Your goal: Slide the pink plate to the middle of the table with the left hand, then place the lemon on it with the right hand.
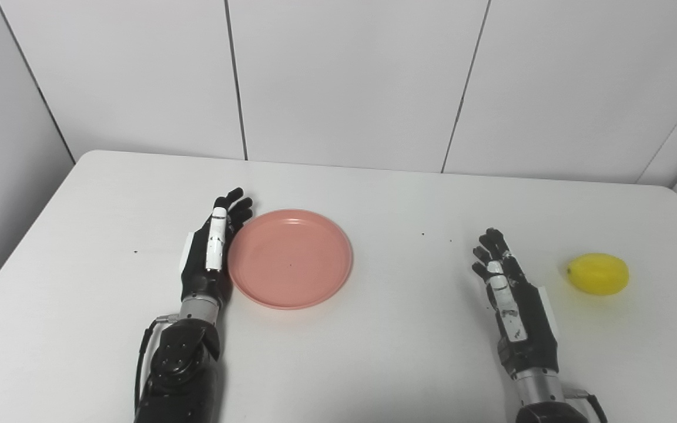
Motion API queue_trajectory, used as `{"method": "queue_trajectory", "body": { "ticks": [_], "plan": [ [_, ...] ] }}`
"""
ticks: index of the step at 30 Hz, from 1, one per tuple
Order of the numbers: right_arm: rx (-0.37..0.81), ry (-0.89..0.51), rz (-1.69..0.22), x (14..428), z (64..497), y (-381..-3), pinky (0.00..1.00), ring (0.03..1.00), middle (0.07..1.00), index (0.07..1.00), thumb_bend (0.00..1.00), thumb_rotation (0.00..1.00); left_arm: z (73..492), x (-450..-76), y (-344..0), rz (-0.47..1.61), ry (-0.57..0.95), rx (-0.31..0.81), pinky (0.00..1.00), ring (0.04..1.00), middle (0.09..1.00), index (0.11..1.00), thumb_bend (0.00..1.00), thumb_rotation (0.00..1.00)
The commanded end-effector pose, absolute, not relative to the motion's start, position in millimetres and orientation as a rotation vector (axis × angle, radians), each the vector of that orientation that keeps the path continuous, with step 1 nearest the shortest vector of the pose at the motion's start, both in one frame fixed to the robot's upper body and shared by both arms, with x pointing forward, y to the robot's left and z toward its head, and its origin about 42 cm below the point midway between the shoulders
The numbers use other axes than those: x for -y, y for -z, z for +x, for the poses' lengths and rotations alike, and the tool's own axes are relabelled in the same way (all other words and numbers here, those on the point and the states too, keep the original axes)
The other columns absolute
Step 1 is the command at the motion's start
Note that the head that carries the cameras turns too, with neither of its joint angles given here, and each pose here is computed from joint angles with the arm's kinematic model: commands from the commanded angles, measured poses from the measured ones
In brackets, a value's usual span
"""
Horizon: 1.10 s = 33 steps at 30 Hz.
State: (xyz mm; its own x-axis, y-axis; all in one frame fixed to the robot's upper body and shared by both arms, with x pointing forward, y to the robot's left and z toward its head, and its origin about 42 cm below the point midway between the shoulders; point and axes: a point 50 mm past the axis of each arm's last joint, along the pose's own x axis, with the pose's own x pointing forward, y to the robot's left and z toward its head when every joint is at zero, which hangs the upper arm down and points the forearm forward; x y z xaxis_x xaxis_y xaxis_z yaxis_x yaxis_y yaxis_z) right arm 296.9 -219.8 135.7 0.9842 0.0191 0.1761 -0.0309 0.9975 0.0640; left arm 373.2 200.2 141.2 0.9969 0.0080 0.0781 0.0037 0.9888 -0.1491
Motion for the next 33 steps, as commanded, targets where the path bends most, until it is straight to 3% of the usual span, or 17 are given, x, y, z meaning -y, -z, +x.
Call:
{"method": "queue_trajectory", "body": {
  "ticks": [1,4,24,33],
  "plan": [
    [0.233,-0.027,0.082,219,300,-150,0.93,0.922,0.928,0.915,0.52,0.78,374,-190,-158,-0.174,0.021,0.128,0.91,0.877,0.854,0.838,0.51,1.00],
    [0.235,-0.028,0.078,219,300,-150,0.92,0.919,0.926,0.915,0.53,0.79,370,-179,-162,-0.194,0.019,0.123,0.87,0.853,0.834,0.820,0.49,1.00],
    [0.243,-0.034,0.060,216,301,-151,0.92,0.918,0.927,0.917,0.50,0.82,364,-140,-150,-0.142,0.147,0.117,0.91,0.881,0.865,0.855,0.47,1.00],
    [0.232,-0.027,0.066,212,301,-152,0.92,0.918,0.922,0.908,0.52,0.78,363,-132,-146,-0.116,0.173,0.120,0.92,0.898,0.877,0.864,0.49,1.00]
  ]
}}
